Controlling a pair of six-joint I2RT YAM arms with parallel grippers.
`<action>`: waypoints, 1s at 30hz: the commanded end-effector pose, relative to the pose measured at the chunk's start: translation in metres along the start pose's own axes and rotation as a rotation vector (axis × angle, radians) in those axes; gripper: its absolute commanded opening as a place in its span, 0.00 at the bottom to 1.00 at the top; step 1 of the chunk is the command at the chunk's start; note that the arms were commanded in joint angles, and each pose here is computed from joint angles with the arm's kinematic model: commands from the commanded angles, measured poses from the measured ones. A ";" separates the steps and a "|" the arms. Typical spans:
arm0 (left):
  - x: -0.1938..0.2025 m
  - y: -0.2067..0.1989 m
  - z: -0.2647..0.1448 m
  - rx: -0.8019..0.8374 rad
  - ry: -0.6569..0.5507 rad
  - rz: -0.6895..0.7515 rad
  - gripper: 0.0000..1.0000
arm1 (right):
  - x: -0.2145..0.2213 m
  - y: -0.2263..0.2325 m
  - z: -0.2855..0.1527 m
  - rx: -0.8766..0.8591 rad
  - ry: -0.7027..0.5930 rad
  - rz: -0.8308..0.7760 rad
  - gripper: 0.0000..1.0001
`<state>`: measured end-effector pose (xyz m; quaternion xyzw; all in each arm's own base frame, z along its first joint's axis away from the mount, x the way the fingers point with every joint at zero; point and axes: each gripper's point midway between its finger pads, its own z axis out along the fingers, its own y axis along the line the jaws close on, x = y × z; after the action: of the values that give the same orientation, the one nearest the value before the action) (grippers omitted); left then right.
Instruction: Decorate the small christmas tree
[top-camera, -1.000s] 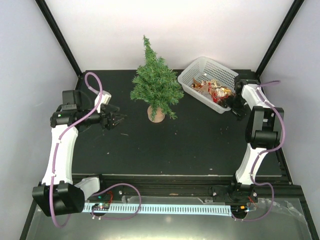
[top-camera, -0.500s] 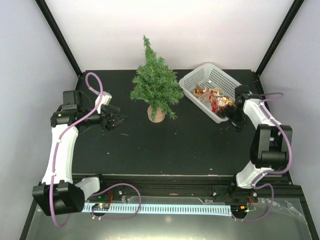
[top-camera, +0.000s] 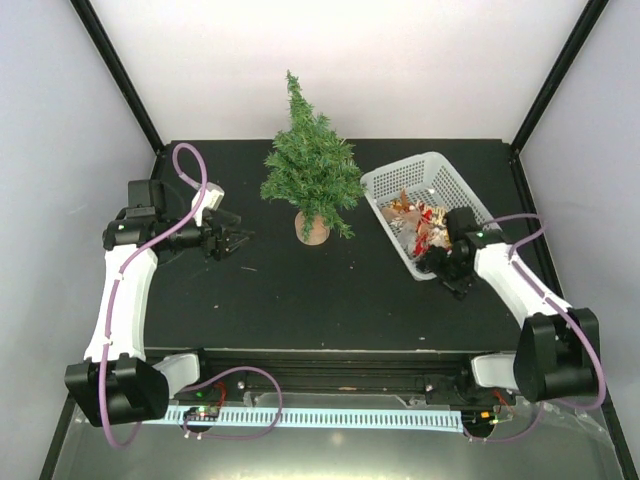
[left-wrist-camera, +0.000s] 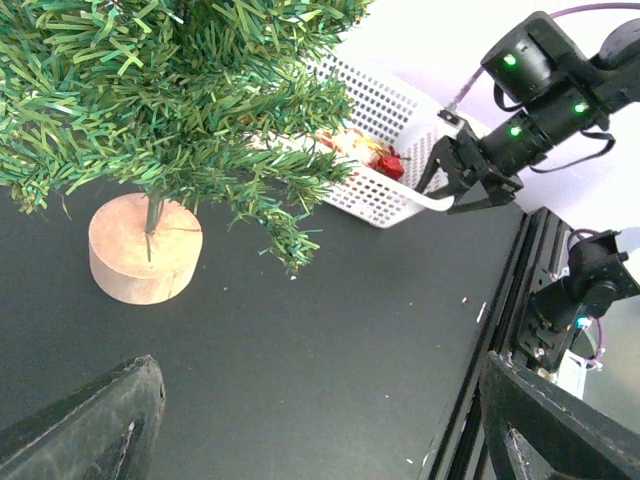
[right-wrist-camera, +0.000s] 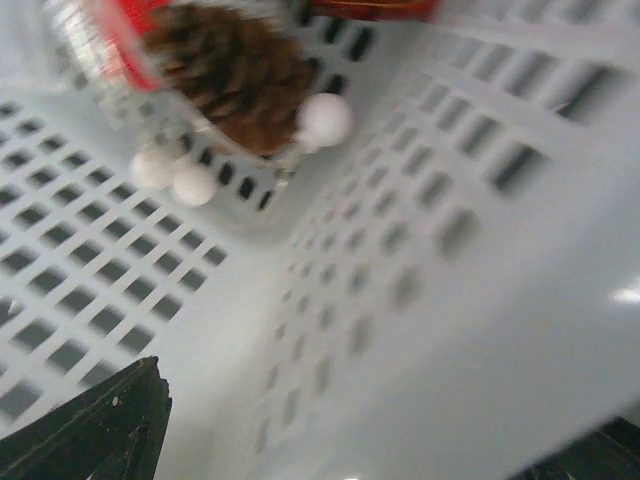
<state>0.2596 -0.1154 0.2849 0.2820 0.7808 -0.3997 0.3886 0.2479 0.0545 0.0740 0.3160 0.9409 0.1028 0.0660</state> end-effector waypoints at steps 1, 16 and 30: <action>0.003 -0.001 -0.001 0.015 -0.001 0.010 0.87 | 0.032 0.032 -0.016 -0.065 0.008 -0.090 0.87; 0.009 -0.002 0.000 0.021 0.002 0.007 0.87 | 0.006 0.079 -0.080 0.007 -0.167 -0.283 0.88; 0.017 -0.002 0.001 0.011 0.018 -0.013 0.87 | -0.089 0.064 -0.059 0.039 -0.194 -0.104 0.85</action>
<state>0.2540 -0.1149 0.2695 0.2811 0.7857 -0.4036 0.3753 0.3248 0.0556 0.1643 0.2670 0.9489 0.0497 0.1608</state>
